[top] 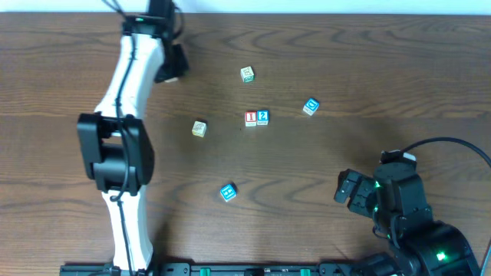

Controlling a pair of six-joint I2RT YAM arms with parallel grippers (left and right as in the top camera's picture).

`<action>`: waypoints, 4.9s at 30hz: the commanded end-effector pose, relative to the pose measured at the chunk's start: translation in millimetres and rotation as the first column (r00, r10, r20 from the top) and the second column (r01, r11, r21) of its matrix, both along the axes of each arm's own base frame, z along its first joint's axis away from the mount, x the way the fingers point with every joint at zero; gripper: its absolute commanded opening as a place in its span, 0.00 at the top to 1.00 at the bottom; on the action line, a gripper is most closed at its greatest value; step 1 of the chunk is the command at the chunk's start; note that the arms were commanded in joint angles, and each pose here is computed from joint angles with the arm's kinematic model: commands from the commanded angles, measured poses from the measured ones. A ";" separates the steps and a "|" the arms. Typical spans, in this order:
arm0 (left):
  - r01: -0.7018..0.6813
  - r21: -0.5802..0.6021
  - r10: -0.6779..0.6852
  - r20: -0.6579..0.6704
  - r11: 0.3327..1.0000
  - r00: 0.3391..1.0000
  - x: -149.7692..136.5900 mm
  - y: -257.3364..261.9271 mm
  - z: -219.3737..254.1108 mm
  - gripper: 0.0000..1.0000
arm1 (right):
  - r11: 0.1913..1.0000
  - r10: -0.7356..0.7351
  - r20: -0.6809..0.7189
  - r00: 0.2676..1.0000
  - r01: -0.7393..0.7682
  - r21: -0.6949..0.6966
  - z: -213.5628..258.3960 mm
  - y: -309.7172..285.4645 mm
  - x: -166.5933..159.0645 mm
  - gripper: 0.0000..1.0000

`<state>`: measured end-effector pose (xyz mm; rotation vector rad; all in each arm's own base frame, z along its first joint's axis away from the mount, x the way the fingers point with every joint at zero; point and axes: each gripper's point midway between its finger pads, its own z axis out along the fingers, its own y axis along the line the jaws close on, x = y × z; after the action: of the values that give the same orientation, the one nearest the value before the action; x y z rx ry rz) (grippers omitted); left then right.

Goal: Spell out Ai2
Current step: 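Carry the red 'A' block toward the left side of the 'I' block, then lower the 'A' block left of the red 'I' block, then open the left gripper to release the 'A' block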

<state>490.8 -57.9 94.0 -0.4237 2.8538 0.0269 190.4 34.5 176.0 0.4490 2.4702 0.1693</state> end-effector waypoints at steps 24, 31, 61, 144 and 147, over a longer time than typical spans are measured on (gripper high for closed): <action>0.263 -0.075 -0.273 -0.196 0.962 0.942 -84.8 -134.8 -70.5 0.94 | 1.000 -0.010 0.005 1.000 0.010 0.010 1.0 0.7 0.1 0.01; 0.263 -0.098 -0.278 -0.202 0.960 0.939 -90.1 -142.2 -75.6 0.94 | 1.000 -0.010 0.006 1.000 0.010 0.010 1.1 0.8 0.2 0.01; 0.248 -0.054 -0.254 -0.201 0.967 0.946 -96.0 -149.6 -75.7 0.94 | 1.000 -0.010 0.005 1.000 0.010 0.010 1.0 0.7 0.1 0.01; 0.197 0.012 -0.191 -0.192 0.980 0.963 -83.1 -117.1 -80.2 0.94 | 1.000 -0.010 0.005 1.000 0.010 0.010 1.0 0.7 0.1 0.01; 0.188 -0.008 -0.186 -0.193 0.982 0.963 -84.6 -120.1 -84.1 0.94 | 1.000 -0.010 0.005 1.000 0.010 0.010 1.0 0.7 0.1 0.01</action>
<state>412.8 -179.6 24.3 -0.1203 3.0313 0.0514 190.4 34.5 176.0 0.4490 2.4702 0.1693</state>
